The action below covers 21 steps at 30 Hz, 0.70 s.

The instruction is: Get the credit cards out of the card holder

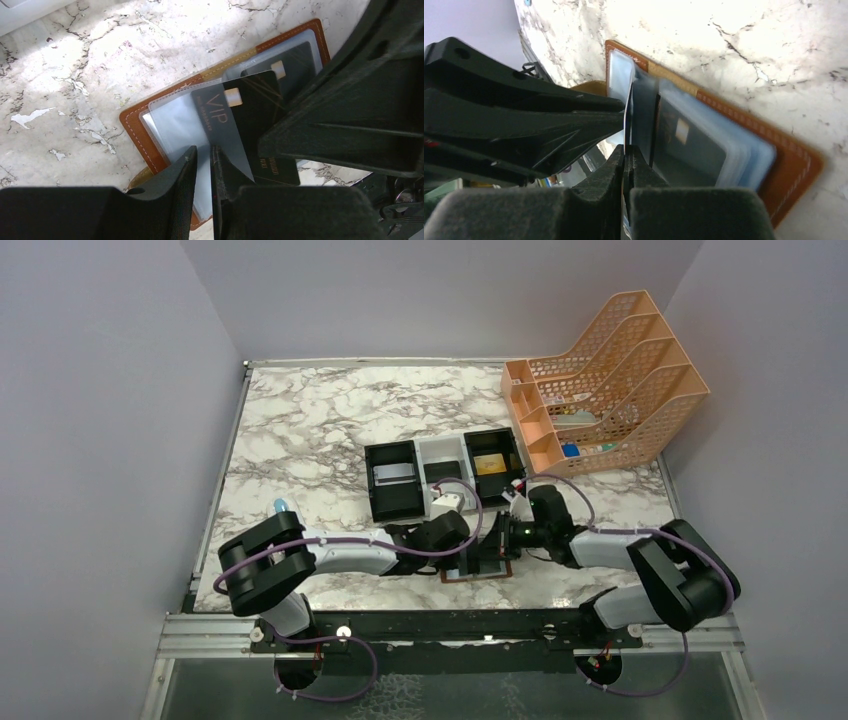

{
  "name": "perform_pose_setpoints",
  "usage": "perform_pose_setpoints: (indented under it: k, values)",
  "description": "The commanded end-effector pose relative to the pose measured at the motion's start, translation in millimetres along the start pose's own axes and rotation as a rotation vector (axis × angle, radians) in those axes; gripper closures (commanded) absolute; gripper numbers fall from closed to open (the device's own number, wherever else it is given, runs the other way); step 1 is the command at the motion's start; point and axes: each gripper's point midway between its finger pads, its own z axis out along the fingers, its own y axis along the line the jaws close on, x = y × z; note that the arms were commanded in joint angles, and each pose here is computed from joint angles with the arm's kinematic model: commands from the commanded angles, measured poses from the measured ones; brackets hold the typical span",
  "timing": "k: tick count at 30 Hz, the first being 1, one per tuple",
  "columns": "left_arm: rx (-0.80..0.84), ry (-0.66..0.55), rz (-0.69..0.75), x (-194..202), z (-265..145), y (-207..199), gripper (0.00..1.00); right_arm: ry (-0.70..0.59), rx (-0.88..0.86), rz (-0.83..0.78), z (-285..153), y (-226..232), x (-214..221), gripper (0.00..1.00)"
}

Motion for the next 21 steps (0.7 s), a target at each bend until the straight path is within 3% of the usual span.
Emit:
perform_pose_setpoints:
  k: [1,13,21]
  values:
    - [-0.157,0.069,0.034,26.3,3.1,40.3,0.81,-0.105,0.071,-0.076,-11.2,0.1,-16.6,0.99]
    - [-0.087,-0.047,0.040,-3.7,-19.6,27.0,0.76,-0.264,0.115,-0.254,-45.5,19.3,-33.0,0.99]
    - [0.003,-0.162,0.085,-46.7,-64.1,6.2,0.43,-0.391,0.072,-0.442,-65.4,45.4,-49.8,0.99]
